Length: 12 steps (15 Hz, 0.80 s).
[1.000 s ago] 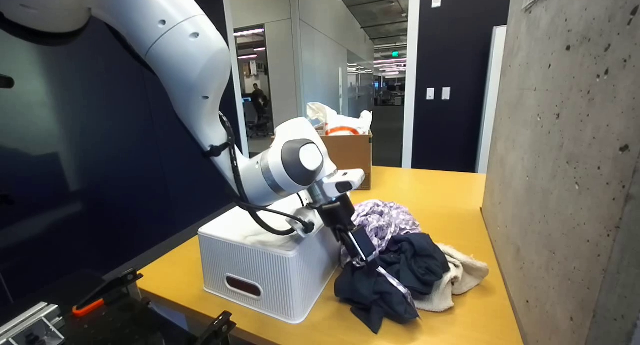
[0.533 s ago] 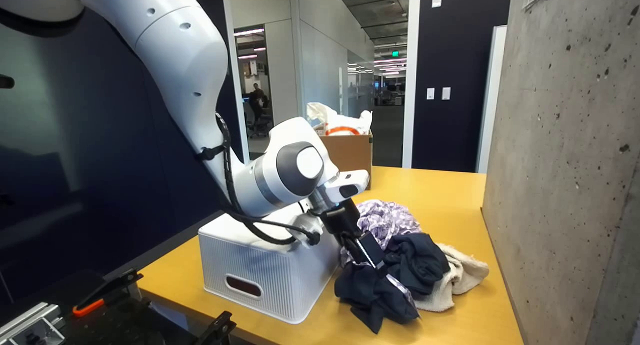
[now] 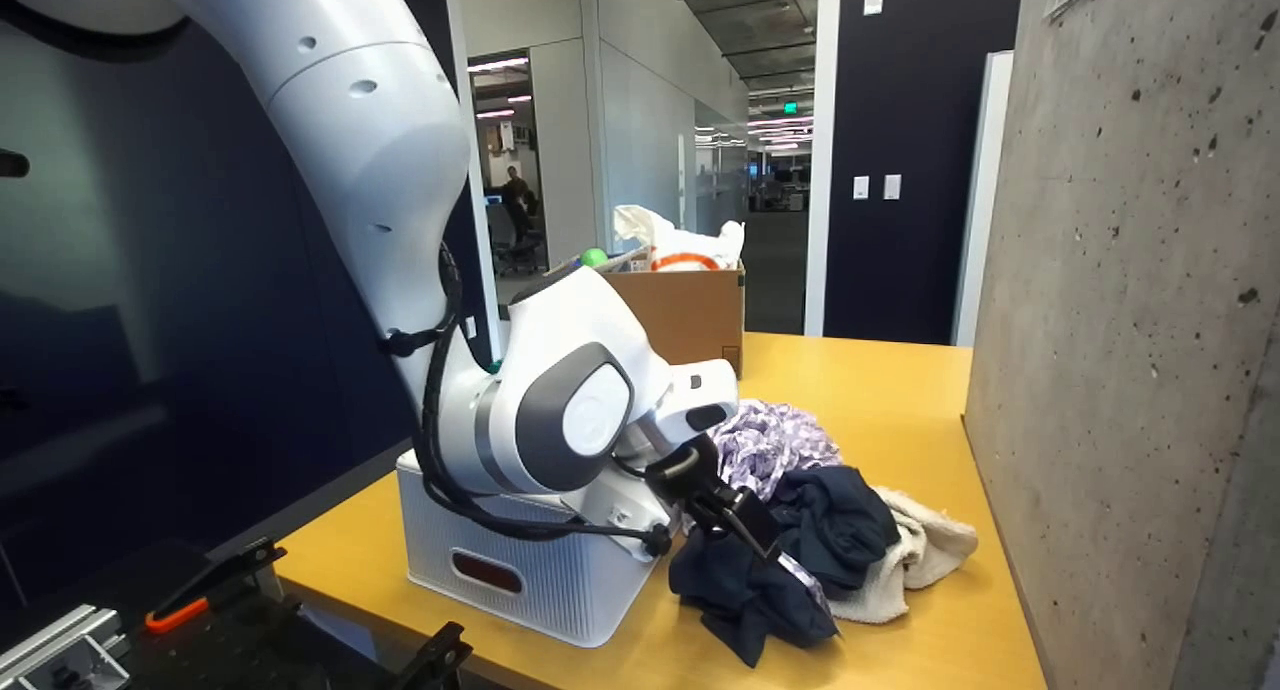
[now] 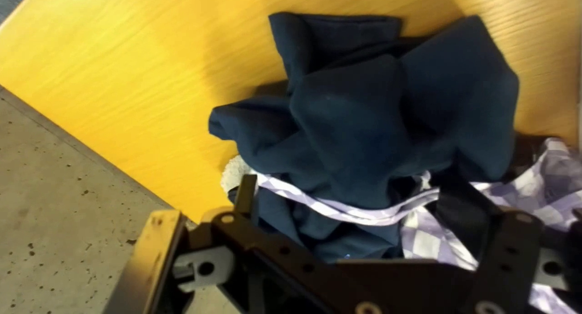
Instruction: Move the piece of clothing off the box and onto the table
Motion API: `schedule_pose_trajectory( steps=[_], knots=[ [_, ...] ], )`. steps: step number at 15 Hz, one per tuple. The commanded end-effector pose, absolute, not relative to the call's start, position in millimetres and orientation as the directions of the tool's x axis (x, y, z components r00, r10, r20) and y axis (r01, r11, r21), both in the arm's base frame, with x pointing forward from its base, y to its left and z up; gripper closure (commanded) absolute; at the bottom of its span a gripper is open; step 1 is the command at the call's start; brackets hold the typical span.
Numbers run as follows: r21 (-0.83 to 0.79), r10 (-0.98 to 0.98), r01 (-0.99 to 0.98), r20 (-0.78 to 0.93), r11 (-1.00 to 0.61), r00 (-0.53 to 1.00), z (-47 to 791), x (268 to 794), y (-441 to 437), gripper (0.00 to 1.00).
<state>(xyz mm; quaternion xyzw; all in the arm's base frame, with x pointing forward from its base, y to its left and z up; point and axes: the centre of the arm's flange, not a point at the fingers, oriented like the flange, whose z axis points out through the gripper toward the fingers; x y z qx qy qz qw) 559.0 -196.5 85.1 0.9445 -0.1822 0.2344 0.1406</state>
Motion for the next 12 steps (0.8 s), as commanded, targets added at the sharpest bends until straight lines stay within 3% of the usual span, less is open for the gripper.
schedule_pose_trajectory(
  steps=[1, 12],
  knots=[
    [0.101, -0.234, -0.322, 0.492, -0.941, 0.838, 80.7, 559.2, -193.0, 0.00],
    [0.076, -0.262, -0.313, 0.385, -0.947, 0.885, 58.0, 551.0, -195.5, 0.00]
  ],
)
